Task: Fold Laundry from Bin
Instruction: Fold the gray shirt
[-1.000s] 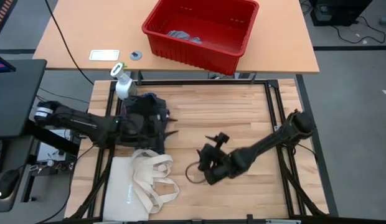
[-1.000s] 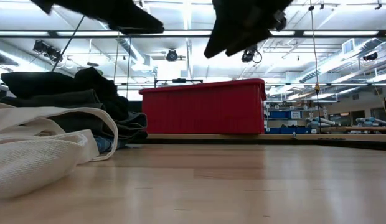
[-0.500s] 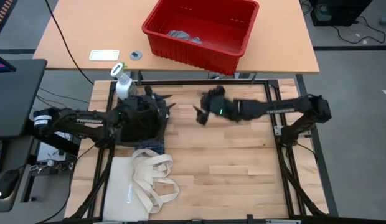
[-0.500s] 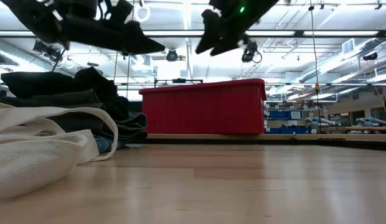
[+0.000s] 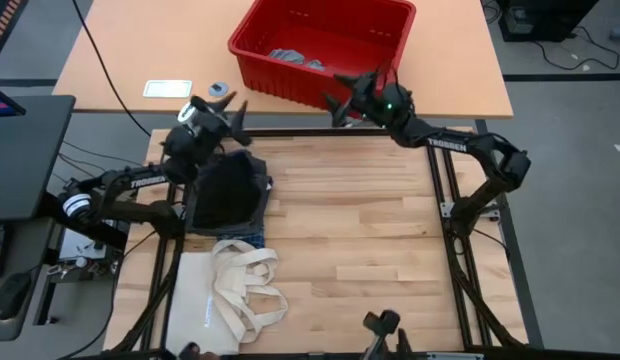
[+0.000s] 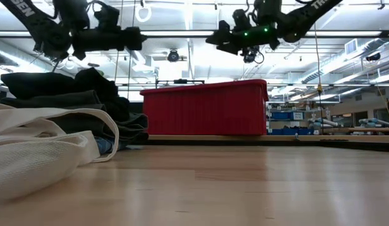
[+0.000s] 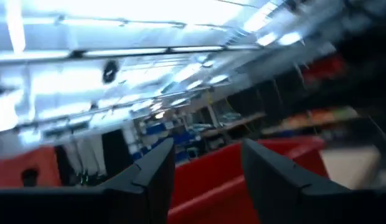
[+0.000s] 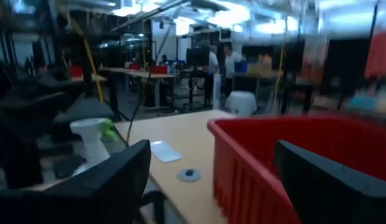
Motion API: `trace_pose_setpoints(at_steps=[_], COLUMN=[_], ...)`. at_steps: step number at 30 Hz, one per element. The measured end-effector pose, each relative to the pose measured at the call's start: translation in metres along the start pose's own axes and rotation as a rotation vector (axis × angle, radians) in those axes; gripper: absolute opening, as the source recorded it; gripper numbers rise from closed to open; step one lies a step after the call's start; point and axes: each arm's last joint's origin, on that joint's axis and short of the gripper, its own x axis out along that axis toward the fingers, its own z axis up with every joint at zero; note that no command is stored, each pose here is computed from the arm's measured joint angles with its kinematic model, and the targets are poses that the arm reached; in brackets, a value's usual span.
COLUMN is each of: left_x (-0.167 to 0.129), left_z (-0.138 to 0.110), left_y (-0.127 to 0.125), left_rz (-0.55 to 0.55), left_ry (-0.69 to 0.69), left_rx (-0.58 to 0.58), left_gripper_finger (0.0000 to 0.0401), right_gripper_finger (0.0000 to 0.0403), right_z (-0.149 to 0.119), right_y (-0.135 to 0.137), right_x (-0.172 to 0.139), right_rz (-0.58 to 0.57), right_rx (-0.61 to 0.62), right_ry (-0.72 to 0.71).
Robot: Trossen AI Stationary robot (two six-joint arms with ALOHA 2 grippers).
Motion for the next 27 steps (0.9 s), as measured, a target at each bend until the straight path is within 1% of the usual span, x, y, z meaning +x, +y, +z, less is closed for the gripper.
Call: trace_pose_setpoints(at_steps=[1, 3, 5, 7, 9, 10, 12, 14, 17, 19, 22, 25, 27], left_x=[0.001, 0.001, 0.001, 0.001, 0.0, 0.0, 0.0, 0.003, 0.012, 0.021, 0.041, 0.063, 0.081], left_z=[-0.001, -0.006, -0.01, -0.015, -0.022, -0.024, -0.026, -0.029, -0.03, -0.022, -0.004, 0.009, 0.015], left_y=[0.004, 0.011, 0.015, 0.016, 0.012, 0.01, 0.006, 0.003, 0.002, 0.005, 0.011, 0.019, 0.027], left_rz=[0.018, 0.051, 0.076, 0.095, 0.068, 0.034, -0.02, -0.023, -0.011, -0.053, -0.119, -0.13, -0.14], left_ry=[0.007, 0.031, 0.051, 0.104, 0.18, 0.208, 0.263, 0.364, 0.559, 0.644, 0.697, 0.786, 0.844], left_rx=[-0.056, -0.222, -0.442, -0.675, -0.879, -0.958, -1.071, -1.133, -1.191, -1.199, -1.109, -1.001, -0.946], left_gripper_finger=[0.0185, 0.0185, 0.0185, 0.0185, 0.0185, 0.0185, 0.0185, 0.0185, 0.0185, 0.0185, 0.0185, 0.0185, 0.0185], right_gripper_finger=[0.0346, 0.0346, 0.0346, 0.0346, 0.0346, 0.0346, 0.0346, 0.0346, 0.0346, 0.0346, 0.0346, 0.0346, 0.0346], right_z=[0.0, -0.003, -0.008, -0.009, -0.003, 0.002, 0.012, 0.019, 0.03, 0.035, 0.037, 0.036, 0.04], right_y=[-0.005, -0.01, -0.008, -0.002, 0.007, 0.012, 0.021, 0.028, 0.036, 0.037, 0.029, 0.007, -0.009], right_x=[0.0, 0.0, -0.001, -0.002, -0.005, -0.007, -0.011, -0.016, -0.024, -0.028, -0.033, -0.037, -0.036], right_rz=[-0.003, -0.001, 0.039, 0.107, 0.164, 0.181, 0.194, 0.175, 0.149, 0.124, 0.05, -0.058, -0.116], right_rx=[0.052, 0.177, 0.336, 0.513, 0.656, 0.696, 0.721, 0.726, 0.715, 0.7, 0.691, 0.679, 0.635], right_ry=[0.009, 0.039, 0.094, 0.149, 0.163, 0.157, 0.137, 0.137, 0.122, 0.114, 0.131, 0.168, 0.222])
